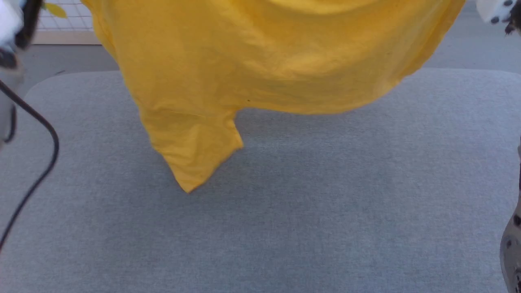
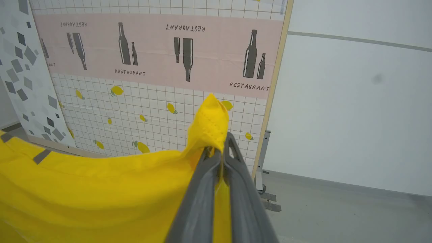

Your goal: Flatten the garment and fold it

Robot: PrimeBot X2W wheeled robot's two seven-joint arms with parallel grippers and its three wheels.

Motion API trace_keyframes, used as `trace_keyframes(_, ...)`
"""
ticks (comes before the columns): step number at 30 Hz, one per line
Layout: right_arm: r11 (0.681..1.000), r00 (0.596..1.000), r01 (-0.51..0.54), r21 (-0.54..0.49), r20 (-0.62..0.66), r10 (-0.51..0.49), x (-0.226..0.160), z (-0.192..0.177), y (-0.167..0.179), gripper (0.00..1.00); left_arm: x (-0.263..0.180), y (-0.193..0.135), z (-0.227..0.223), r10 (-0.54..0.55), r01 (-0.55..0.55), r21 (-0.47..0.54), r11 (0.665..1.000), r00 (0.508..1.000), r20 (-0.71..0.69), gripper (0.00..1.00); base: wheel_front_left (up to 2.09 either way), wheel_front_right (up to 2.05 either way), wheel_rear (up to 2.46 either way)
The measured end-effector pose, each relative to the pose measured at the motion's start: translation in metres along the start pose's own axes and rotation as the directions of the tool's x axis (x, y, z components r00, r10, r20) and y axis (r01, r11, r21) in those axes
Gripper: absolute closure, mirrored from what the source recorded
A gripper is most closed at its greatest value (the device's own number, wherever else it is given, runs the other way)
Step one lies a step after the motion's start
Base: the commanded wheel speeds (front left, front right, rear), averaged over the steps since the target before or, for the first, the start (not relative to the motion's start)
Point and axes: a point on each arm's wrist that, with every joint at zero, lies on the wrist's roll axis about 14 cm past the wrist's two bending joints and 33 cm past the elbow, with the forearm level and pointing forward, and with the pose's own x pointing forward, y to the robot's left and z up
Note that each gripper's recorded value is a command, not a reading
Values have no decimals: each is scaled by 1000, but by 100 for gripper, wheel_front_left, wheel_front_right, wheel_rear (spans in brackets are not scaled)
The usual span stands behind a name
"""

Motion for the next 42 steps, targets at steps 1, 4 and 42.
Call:
trace_keyframes(1, 1000, 1000, 1, -5, 5, -1, 0, 5, -1, 100, 4, 1, 7, 0, 0, 3, 1000, 1000, 12, 100, 0, 0, 0)
trace_keyframes(4, 1000, 1000, -1, -18, 20, 1, 5, 17, 0, 100, 17, 6, 22, 5, -6, 18, 1000, 999, 31, 100, 0, 0, 0)
trace_keyframes(42, 976, 989, 62, -208, -120, -89, 175, -167, -28, 100, 124, -31, -222, 33, -33, -17, 999, 999, -24, 100, 0, 0, 0)
